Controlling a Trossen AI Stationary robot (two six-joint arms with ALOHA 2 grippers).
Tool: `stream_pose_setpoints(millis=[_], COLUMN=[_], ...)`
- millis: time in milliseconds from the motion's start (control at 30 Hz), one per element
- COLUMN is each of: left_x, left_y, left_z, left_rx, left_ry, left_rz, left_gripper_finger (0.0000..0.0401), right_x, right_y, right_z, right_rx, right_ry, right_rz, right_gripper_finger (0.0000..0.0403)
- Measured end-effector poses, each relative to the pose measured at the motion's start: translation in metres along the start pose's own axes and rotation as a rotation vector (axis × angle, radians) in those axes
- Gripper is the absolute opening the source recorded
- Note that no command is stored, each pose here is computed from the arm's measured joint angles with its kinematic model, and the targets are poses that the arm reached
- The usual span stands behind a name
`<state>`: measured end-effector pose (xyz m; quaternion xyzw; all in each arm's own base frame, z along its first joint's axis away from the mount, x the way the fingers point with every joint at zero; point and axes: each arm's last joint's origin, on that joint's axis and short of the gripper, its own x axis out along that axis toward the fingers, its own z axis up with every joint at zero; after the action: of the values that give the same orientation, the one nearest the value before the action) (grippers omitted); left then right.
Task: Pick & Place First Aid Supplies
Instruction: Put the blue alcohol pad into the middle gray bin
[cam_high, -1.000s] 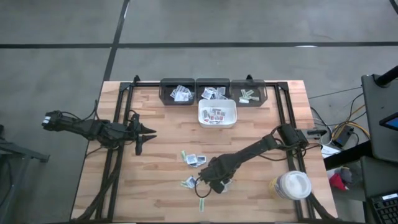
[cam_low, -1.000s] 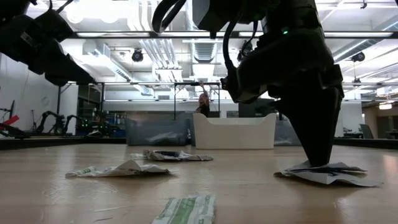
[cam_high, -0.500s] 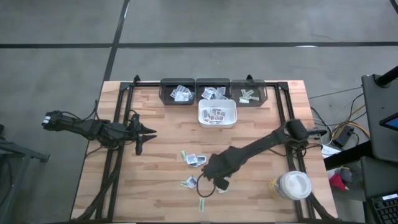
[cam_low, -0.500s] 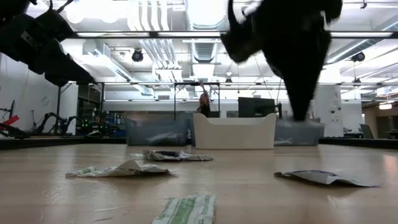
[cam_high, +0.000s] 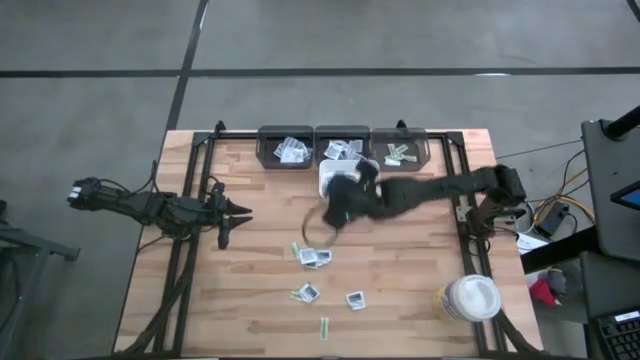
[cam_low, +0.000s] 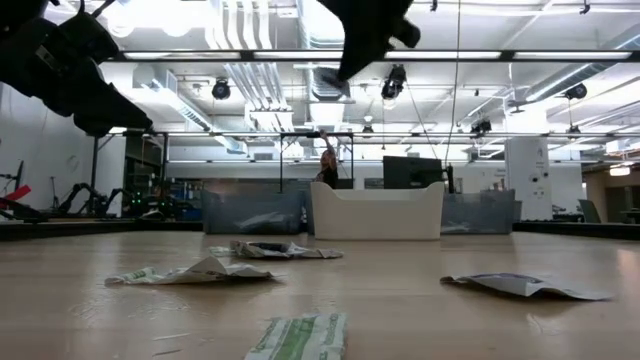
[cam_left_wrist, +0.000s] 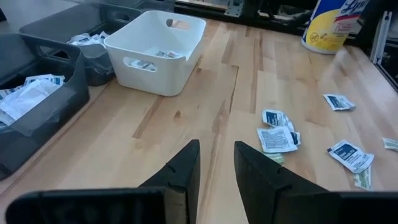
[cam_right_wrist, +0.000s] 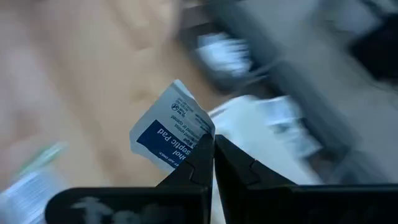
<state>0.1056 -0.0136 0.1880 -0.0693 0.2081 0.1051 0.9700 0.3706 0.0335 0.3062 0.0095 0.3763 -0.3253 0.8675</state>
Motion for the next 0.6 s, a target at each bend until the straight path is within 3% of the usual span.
stream_pose_setpoints(millis=[200, 600], left_x=[0.000, 0.000], left_y=[0.000, 0.000], left_z=[0.000, 0.000], left_rx=[0.001, 0.004], left_ry=[0.000, -0.001], left_rz=[0.000, 0.004], left_gripper_finger=[0.0094, 0.0094], right_x=[0.040, 0.128], right_y=[-0.075, -0.209], right_z=[0.024, 0.016], right_rx=[0.142, 0.330], right_ry=[0.050, 0.294], right_rz=[-0.128, -0.099], right_gripper_finger=[0.0008, 0.0008])
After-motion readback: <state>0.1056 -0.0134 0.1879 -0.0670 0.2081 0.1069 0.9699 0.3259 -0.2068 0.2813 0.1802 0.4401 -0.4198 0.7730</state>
